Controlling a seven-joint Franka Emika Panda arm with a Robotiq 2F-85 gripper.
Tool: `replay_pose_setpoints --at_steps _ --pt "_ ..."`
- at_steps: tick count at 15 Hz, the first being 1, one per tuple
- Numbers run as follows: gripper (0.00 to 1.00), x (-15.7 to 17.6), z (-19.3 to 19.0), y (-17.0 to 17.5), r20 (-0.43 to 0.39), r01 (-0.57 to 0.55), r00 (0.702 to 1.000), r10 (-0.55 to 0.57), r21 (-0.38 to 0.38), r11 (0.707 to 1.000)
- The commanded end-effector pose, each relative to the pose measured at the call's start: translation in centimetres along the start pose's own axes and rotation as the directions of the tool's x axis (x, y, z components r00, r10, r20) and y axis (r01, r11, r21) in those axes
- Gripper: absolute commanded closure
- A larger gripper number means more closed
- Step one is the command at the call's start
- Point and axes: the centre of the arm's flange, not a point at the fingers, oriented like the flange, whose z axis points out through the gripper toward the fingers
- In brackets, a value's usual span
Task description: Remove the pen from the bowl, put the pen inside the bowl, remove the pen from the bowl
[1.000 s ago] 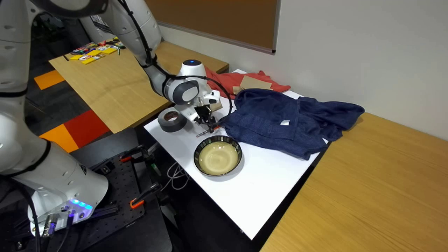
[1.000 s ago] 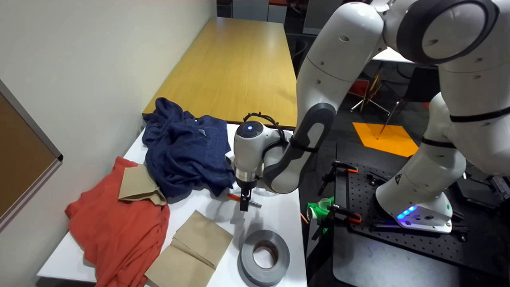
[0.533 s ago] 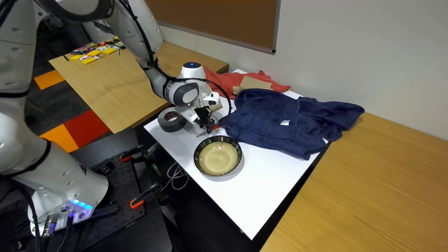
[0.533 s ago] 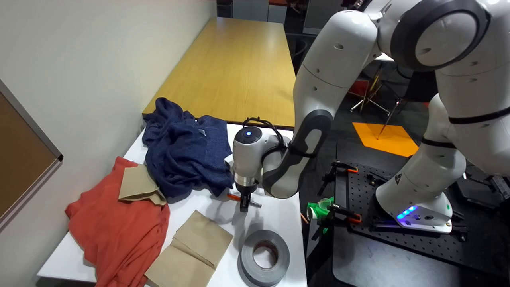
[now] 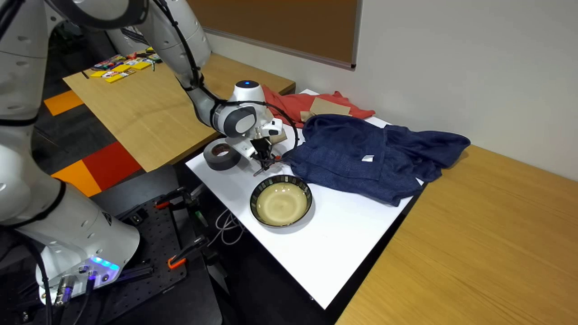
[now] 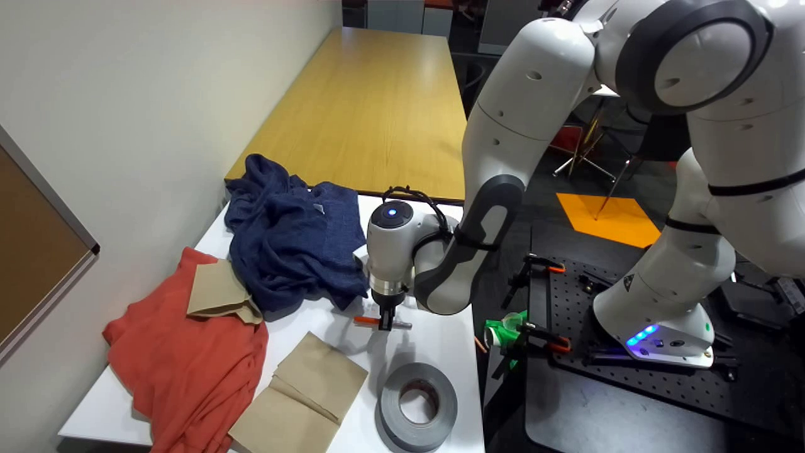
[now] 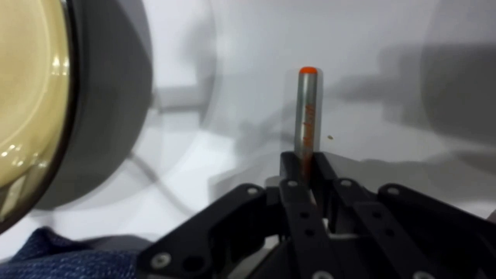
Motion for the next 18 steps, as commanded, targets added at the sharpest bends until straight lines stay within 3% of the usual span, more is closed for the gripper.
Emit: replay_pose_setpoints --at_steps 1,7,12,15,18 --pt "0.97 -0.2 -1.7 0.2 -0.043 -0.044 0.998 0.042 -0.032 0.999" --pt "0.97 -1.6 -6.9 4.1 -0.173 -0.191 0.969 0.176 -0.073 0.979" --pt "0.97 -3.4 -10.1 7.8 -0.269 -0.342 0.912 0.311 -0.076 0.937" --pt "0.97 -4.3 -10.7 9.7 -0.297 -0.452 0.862 0.412 -0.082 0.888" --pt "0.97 -5.0 -10.5 11.7 -0.303 -0.564 0.803 0.513 -0.108 0.818"
